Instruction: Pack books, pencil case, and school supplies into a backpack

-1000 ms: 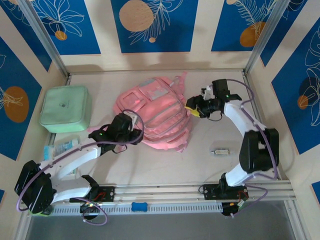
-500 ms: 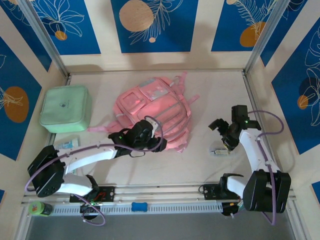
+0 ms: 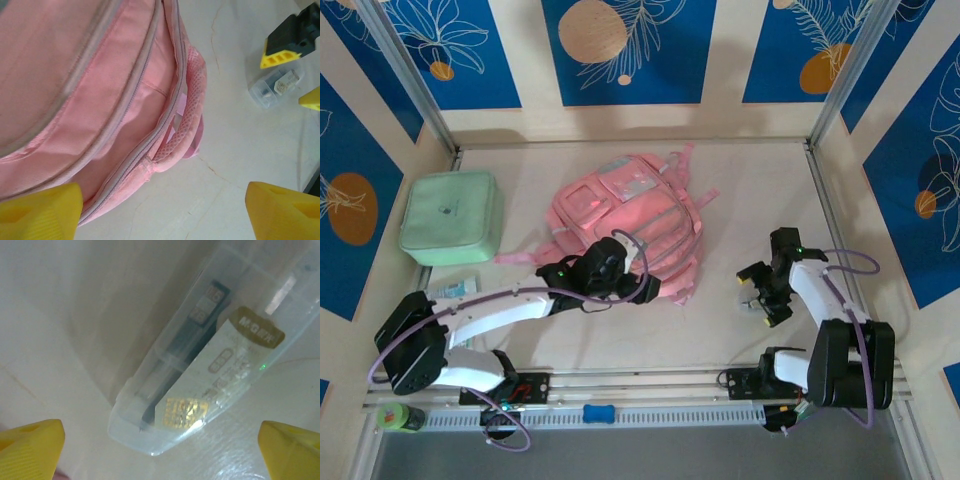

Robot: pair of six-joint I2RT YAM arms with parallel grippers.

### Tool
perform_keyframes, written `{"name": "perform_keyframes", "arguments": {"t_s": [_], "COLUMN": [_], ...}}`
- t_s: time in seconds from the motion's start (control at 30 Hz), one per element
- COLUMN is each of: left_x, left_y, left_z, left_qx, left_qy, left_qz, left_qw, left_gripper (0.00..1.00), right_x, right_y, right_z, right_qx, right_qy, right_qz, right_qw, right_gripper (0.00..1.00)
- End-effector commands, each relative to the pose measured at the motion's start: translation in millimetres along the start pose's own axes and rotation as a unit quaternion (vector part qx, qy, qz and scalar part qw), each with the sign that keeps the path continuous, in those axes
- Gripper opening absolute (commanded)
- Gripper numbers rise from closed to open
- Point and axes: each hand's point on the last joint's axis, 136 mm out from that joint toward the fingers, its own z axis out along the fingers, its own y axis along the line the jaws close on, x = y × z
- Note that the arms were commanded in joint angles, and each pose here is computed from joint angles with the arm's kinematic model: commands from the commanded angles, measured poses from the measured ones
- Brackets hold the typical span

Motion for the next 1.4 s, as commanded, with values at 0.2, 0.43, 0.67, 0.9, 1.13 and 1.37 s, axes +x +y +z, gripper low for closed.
{"name": "perform_keyframes", "arguments": {"t_s": [0.2,0.43,0.67,0.9,1.13,1.37], "left_x": [-3.1,-1.4,1.8,-1.2,-3.1,-8.5], "left_y": [14.8,21.0,27.6,26.8,25.0,28.9], "left_z": [-15.7,-16.7,-16.6,-15.0,-12.8,-19.5], "left_qx": [-0.042,-0.058,-0.075,-0.076,-0.076,-0.088], "left_qy": [-0.020,-0.018,-0.010,-0.009,-0.006,-0.012], "left_qz": [-0.001,-0.005,-0.001,0.001,-0.002,0.004], "left_qw": [0.999,0.998,0.997,0.997,0.997,0.996], "left_gripper": [0.86,0.88,0.91,0.94,0.94,0.96], "right_x": [-21.7,-19.2,-8.8,-6.3,-3.8,-6.0], "right_y": [34.8,56.3,41.5,31.0,41.4,51.4], "right_z": [12.2,20.1,26.4,31.3,27.6,9.8], "right_qx": [0.016,0.066,0.084,0.076,0.042,0.023], "right_qy": [-0.012,-0.014,-0.002,0.011,0.016,0.002], "right_qz": [-0.047,-0.130,-0.140,-0.135,-0.147,-0.181], "right_qw": [0.999,0.989,0.987,0.988,0.988,0.983], "right_gripper": [0.92,0.71,0.71,0.61,0.55,0.52]}}
